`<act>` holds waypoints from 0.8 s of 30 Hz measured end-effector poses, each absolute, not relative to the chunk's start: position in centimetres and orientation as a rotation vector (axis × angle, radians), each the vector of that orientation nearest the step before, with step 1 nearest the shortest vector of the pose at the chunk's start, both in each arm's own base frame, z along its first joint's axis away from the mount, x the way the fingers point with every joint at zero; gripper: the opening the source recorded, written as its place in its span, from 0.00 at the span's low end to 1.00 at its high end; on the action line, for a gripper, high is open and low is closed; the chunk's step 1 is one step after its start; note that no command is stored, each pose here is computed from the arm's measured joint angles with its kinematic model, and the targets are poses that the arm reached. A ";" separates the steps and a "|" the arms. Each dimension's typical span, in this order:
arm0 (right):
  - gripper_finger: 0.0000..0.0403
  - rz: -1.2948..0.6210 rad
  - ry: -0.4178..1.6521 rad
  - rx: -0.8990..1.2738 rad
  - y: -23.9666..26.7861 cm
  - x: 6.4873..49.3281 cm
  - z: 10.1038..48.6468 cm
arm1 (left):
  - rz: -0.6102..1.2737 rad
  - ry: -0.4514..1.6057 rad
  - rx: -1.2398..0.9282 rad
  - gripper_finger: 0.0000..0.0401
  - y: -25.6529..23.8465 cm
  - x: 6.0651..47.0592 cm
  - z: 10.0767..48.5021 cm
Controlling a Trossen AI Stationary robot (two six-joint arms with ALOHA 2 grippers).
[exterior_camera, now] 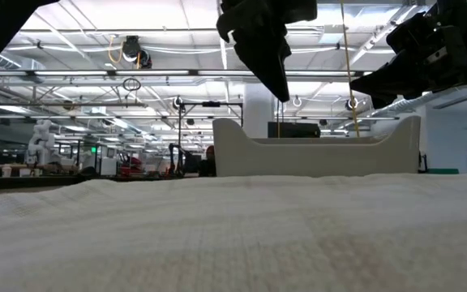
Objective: Pick and placing Produce into tupperware
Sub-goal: Return to Home Position
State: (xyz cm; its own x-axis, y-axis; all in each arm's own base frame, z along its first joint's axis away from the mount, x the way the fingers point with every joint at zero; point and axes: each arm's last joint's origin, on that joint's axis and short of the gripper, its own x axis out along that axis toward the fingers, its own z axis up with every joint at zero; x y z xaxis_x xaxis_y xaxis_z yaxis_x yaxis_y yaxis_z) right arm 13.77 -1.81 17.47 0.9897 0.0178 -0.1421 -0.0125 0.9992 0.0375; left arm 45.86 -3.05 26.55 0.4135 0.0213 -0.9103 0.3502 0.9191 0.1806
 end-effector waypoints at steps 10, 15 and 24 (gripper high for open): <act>0.00 0.015 0.139 0.034 -1.8 13.7 17.5 | -0.095 1.032 0.455 0.01 -2.9 43.0 32.6; 0.00 0.017 0.109 0.004 -1.8 13.7 17.8 | 0.008 0.882 0.452 0.00 -2.5 39.9 38.0; 0.00 0.016 0.058 -0.002 -1.7 13.4 18.4 | 0.127 0.708 0.441 0.00 -3.0 32.6 41.5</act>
State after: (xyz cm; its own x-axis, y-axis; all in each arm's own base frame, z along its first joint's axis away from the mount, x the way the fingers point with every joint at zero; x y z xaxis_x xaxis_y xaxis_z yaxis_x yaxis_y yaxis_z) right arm 13.36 -1.74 18.41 0.9982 0.0162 -0.0576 -0.0163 0.9999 -0.0016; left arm 32.58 -3.02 41.51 0.7562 0.2593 -0.6007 0.0349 0.9008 0.4328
